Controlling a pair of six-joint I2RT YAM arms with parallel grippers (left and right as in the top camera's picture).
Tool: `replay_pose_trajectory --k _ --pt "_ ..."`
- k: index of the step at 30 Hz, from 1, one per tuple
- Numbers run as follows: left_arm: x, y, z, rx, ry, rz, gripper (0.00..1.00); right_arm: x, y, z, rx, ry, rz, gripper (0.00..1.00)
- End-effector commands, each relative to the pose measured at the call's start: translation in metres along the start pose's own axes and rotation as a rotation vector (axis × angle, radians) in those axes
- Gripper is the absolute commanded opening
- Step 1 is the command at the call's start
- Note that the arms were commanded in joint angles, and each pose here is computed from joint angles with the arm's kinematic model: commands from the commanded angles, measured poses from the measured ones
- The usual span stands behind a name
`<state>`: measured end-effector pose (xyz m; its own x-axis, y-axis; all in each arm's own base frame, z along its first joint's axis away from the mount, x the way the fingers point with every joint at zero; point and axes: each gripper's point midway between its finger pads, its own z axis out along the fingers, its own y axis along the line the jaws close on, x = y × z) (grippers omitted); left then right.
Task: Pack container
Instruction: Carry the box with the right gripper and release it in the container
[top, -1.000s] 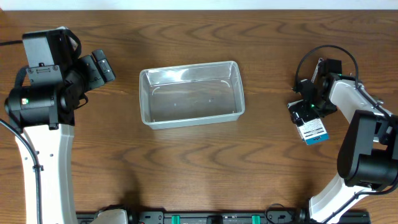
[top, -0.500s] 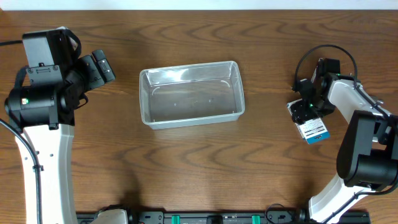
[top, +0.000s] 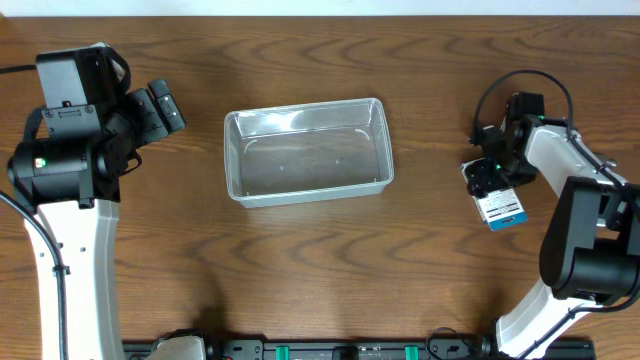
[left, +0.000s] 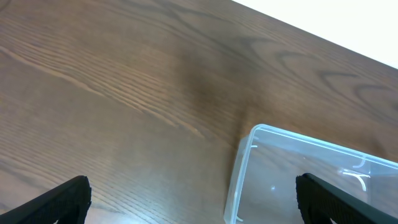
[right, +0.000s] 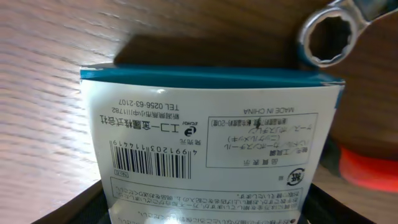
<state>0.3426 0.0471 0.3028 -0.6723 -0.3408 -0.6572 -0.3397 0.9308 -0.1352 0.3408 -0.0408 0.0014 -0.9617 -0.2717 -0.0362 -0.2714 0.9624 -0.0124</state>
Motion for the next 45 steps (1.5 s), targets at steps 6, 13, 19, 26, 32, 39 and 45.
replay_pose_trajectory --k 6,13,19,26,32,39,45 --pt "-0.001 0.002 0.001 -0.013 -0.001 0.003 0.98 -0.08 0.041 -0.11 -0.014 -0.307 -0.04 0.38" --pt "0.0 0.002 0.001 -0.013 0.003 0.003 0.98 -0.141 0.145 -0.214 -0.05 -0.602 -0.338 0.17" --pt "0.004 0.003 0.001 -0.019 0.021 0.005 0.98 -0.164 0.263 -0.247 -0.053 -0.813 -0.731 0.09" --pt "0.009 0.005 0.0 -0.025 0.042 0.01 0.98 -0.155 0.334 -0.178 -0.147 -0.676 -0.866 0.04" --pt "0.009 0.005 0.0 -0.025 0.043 0.014 0.98 -0.138 0.351 -0.097 -0.183 -0.465 -0.905 0.04" --pt "0.01 0.005 0.001 -0.024 0.043 0.029 0.98 -0.113 0.341 -0.051 -0.193 -0.28 -0.899 0.43" --pt "0.01 0.005 0.0 -0.024 0.043 0.032 0.98 -0.122 0.33 -0.065 -0.137 -0.317 -0.883 0.77"
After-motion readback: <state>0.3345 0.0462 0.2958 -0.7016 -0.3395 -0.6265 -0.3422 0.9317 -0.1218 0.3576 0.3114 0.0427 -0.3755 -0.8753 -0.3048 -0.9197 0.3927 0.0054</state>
